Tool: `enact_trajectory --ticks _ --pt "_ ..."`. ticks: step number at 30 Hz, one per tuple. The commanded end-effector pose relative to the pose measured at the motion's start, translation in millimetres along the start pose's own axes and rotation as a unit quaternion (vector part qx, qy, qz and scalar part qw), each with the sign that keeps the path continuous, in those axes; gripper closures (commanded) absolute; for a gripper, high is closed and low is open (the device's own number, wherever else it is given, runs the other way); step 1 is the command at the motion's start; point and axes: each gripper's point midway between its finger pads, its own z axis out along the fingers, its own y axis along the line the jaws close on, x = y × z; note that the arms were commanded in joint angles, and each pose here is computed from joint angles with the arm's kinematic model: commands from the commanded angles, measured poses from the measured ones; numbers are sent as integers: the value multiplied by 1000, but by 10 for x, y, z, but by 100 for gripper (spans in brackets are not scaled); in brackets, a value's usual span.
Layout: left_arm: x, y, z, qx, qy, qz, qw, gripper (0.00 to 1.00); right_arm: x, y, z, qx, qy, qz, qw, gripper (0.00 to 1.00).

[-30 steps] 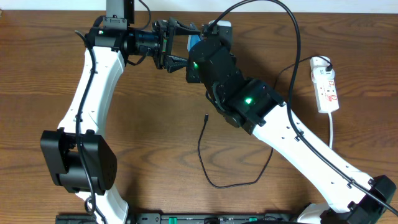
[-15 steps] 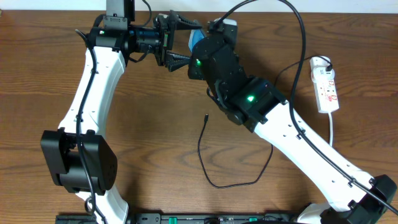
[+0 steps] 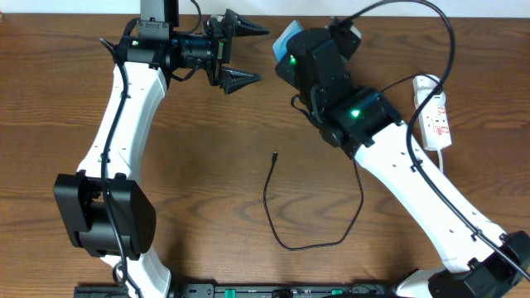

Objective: Plug charger to phone and switch on socket

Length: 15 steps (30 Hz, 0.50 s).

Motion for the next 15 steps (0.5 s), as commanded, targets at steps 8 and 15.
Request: enact_trajectory --ticks 8,15 --pt "127 -132 -75 10 3 -100 995 15 -42 203 -185 -36 32 277 960 99" --pt "140 -135 -73 11 7 -131 991 30 93 317 -210 -44 85 382 919 99"
